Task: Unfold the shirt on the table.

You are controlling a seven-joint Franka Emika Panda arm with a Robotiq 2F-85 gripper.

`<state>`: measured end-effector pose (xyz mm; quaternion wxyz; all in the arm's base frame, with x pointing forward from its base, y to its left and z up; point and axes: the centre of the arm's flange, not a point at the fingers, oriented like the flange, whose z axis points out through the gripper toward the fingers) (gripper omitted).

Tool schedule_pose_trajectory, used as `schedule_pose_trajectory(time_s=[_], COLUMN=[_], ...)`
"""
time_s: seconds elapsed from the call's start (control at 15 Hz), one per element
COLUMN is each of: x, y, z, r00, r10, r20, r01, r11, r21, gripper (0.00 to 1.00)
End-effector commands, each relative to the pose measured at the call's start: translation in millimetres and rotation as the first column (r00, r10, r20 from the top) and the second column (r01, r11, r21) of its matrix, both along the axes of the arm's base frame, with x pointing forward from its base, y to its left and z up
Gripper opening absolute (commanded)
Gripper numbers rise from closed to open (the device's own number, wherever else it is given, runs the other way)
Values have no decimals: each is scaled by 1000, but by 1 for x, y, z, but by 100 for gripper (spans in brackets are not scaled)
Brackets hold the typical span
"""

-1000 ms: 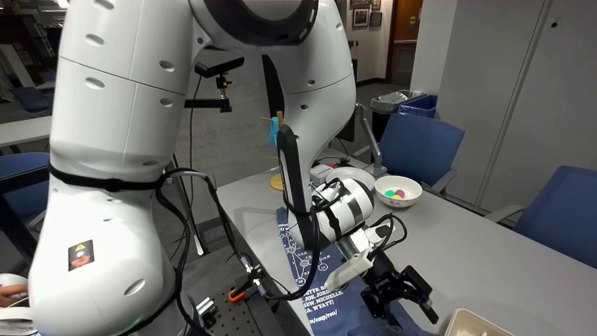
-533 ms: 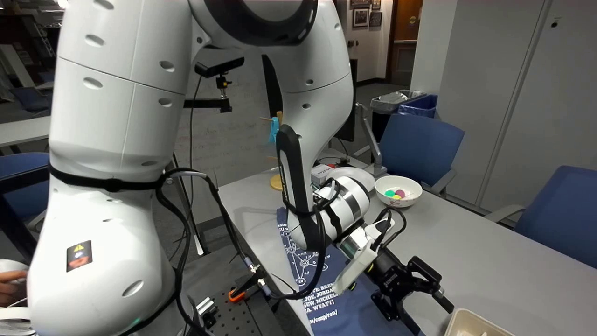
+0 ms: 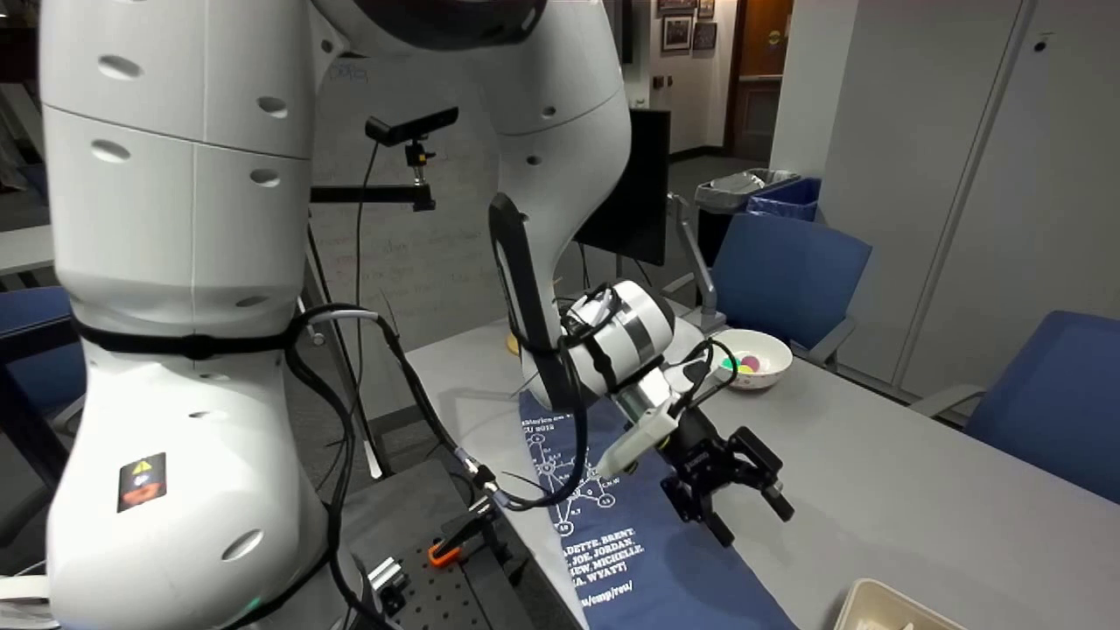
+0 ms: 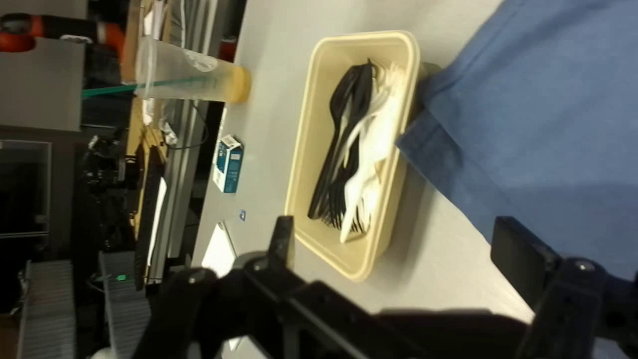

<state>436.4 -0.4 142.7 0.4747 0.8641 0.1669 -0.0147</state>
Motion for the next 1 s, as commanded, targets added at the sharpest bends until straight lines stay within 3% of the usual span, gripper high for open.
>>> schedule_pose_trajectory(time_s=[0.0, 0.2, 0.4, 0.93], x=[15, 26, 29, 13], y=[35, 61, 81, 119], z=[62, 107, 156, 289], r00=[998, 993, 985, 956], r10=[-57, -115, -173, -290], r20=[-10, -12, -21, 50], r01=[58, 111, 159, 128], r11=[979, 925, 843, 564], r21=[196, 364, 515, 816], gripper=[100, 100, 100, 100])
